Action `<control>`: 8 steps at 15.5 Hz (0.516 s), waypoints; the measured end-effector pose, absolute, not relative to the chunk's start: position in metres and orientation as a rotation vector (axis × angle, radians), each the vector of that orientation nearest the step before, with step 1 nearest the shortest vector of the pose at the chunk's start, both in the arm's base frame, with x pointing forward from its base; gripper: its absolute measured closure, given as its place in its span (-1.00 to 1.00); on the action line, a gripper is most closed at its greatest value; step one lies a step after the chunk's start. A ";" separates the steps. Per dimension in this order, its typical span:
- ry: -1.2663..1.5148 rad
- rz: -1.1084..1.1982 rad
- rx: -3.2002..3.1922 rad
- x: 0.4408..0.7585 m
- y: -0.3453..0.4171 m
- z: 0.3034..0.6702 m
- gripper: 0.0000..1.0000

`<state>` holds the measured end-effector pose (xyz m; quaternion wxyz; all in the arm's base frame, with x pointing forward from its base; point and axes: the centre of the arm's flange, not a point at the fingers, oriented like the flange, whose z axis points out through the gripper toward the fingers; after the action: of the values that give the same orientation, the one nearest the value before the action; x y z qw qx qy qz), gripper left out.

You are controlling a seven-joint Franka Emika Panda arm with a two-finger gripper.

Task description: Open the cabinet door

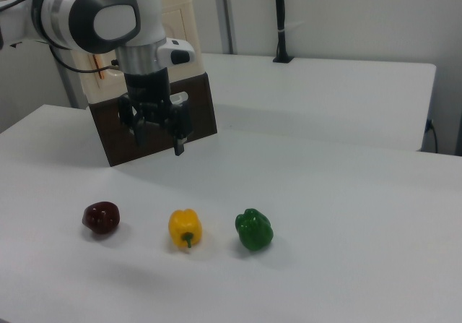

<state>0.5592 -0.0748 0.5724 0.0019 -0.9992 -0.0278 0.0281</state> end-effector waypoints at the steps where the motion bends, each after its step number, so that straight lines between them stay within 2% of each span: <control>1: -0.089 0.087 -3.135 0.559 -0.075 0.573 -1.00; 8: -0.149 0.074 -3.101 0.559 -0.074 0.574 -1.00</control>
<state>0.5595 -0.0743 0.5736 0.0179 -0.9984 -0.0479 0.0237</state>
